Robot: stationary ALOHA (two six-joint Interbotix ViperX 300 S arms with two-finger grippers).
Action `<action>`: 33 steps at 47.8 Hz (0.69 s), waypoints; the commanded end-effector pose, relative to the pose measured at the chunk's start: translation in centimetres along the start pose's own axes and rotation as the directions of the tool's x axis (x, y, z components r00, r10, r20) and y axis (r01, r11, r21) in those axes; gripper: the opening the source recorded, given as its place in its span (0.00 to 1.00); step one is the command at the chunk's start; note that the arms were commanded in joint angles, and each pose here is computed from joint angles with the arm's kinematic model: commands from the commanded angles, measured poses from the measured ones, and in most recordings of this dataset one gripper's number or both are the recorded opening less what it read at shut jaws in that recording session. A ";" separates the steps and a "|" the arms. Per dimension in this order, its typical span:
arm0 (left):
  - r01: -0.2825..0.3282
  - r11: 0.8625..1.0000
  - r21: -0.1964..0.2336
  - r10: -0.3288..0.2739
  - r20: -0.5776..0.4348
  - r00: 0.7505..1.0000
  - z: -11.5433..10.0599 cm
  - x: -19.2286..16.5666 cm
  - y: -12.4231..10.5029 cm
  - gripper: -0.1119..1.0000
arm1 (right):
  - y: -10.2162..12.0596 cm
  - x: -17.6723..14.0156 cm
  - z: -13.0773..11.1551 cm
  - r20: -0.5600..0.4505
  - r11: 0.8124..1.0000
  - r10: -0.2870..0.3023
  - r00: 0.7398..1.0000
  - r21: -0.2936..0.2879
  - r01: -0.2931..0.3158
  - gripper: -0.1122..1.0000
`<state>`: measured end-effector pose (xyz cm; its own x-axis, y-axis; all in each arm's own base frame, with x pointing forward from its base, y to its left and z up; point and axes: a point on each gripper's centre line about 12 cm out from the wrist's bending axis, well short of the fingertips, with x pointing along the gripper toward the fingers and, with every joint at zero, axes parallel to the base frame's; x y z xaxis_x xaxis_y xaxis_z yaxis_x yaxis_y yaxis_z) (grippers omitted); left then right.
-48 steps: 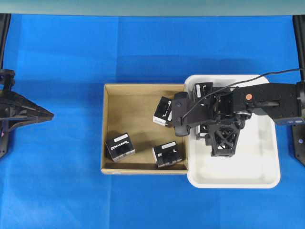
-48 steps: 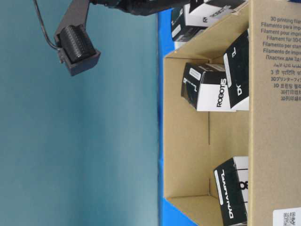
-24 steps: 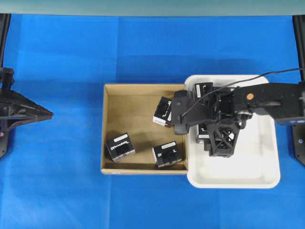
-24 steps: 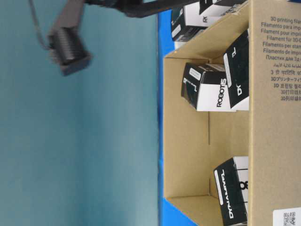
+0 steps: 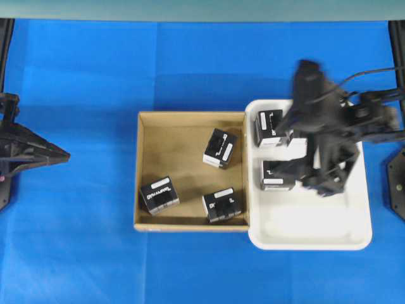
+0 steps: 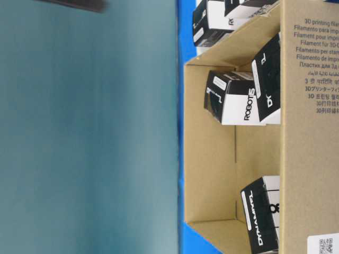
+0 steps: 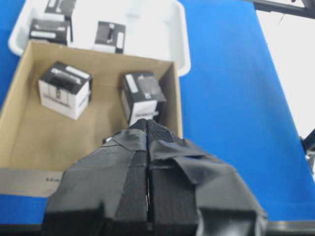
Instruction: Pick a box that is randomly placed inside the cardboard box.
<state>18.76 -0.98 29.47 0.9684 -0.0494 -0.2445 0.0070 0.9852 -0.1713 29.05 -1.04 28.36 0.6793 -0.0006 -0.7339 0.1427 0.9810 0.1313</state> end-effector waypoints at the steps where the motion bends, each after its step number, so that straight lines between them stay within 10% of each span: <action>1: 0.002 1.000 0.006 -0.002 0.022 1.000 1.0 0.0 -0.1 0.04 | 0.3 -2.2 0.1 0.149 1.000 0.027 0.989 0.000 -0.028 0.98; 12: 0.004 1.000 0.007 -0.004 0.038 0.999 1.2 -0.2 -0.2 0.04 | 0.1 -7.6 -1.9 0.445 0.997 0.076 0.892 -0.020 -0.075 0.97; 33: -0.016 1.000 0.008 0.015 0.042 0.999 1.3 -0.3 0.2 0.04 | -0.5 -10.7 -6.4 0.544 0.995 0.097 0.833 -0.026 -0.098 0.96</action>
<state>18.64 -0.68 29.60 0.9706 -0.0339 -0.2385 -0.0062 0.9862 -0.1656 17.31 -0.37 31.74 0.9674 -0.0138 -0.2528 0.0610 0.9817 0.1801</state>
